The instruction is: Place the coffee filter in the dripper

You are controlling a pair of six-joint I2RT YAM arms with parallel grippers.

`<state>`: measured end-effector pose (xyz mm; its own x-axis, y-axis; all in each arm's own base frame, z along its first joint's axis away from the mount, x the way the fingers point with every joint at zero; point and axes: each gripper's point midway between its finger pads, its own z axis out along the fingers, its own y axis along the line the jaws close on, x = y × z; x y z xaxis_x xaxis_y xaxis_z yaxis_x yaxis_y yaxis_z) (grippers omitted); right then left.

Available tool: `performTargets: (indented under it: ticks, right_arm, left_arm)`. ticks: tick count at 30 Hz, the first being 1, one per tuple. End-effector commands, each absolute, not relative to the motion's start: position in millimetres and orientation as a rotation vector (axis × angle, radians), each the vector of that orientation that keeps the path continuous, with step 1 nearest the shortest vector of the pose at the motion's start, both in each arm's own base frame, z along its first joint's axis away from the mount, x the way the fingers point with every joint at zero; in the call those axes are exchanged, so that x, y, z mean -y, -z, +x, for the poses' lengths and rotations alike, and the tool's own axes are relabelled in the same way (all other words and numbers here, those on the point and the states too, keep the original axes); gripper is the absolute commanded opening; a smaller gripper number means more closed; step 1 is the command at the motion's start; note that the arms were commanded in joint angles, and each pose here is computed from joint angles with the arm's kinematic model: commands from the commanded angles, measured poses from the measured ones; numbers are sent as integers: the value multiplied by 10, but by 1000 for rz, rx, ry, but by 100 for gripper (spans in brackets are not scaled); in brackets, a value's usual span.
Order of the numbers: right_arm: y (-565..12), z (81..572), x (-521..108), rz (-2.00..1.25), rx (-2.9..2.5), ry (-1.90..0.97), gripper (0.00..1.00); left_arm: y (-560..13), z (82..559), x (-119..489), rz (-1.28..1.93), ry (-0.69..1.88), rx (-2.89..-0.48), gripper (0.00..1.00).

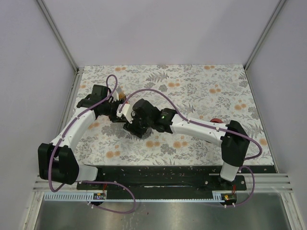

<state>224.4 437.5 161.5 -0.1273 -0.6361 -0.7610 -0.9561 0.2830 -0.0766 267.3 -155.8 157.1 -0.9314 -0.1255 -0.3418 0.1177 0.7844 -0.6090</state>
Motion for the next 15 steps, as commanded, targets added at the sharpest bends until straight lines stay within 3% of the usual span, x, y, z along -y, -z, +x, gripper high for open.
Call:
performTargets:
  ticks: [1, 8, 15]
  right_arm:
    - [-2362, 2028, -4452, -1378, -1700, -757, 62]
    - [-2675, 1999, -4351, -1284, -1701, -837, 67]
    - [-2947, 2453, -4040, -943, -1812, -874, 67]
  left_arm:
    - [-1645, 2815, 1565, 23, 899, -2552, 42]
    - [-1650, 2824, 1555, 27, 889, -2543, 41]
    - [-1654, 2822, 1576, 40, 889, -2538, 41]
